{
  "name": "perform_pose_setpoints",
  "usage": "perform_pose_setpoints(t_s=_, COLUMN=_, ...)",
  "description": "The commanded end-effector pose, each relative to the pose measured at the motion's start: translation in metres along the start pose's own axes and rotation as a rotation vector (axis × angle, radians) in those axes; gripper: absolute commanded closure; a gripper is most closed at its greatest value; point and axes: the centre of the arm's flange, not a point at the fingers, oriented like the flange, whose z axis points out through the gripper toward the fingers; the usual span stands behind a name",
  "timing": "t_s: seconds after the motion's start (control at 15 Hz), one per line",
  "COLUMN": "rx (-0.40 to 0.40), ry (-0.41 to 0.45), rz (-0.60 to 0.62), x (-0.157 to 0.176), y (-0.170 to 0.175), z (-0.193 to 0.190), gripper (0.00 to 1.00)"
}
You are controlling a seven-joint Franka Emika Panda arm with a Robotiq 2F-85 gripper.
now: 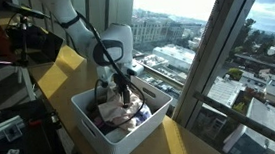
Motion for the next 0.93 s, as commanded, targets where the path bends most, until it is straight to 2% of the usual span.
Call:
perform_pose_setpoints(t_s=0.0, rx=-0.009, ry=-0.078, rz=0.036, x=0.005, y=-0.015, z=0.047, gripper=0.0)
perform_pose_setpoints(t_s=0.2, rx=-0.005, ry=-0.154, rz=0.062, x=-0.012, y=-0.012, z=0.07, gripper=0.0)
perform_pose_setpoints(t_s=0.27, rx=-0.003, ry=-0.176, rz=0.074, x=-0.019, y=-0.009, z=0.074, gripper=0.25)
perform_pose_setpoints(t_s=0.4, rx=-0.001, ry=-0.195, rz=0.095, x=-0.026, y=-0.005, z=0.071, gripper=0.34)
perform_pose_setpoints(t_s=0.87, rx=0.036, ry=-0.202, rz=0.128, x=-0.042, y=-0.004, z=0.017, gripper=0.87)
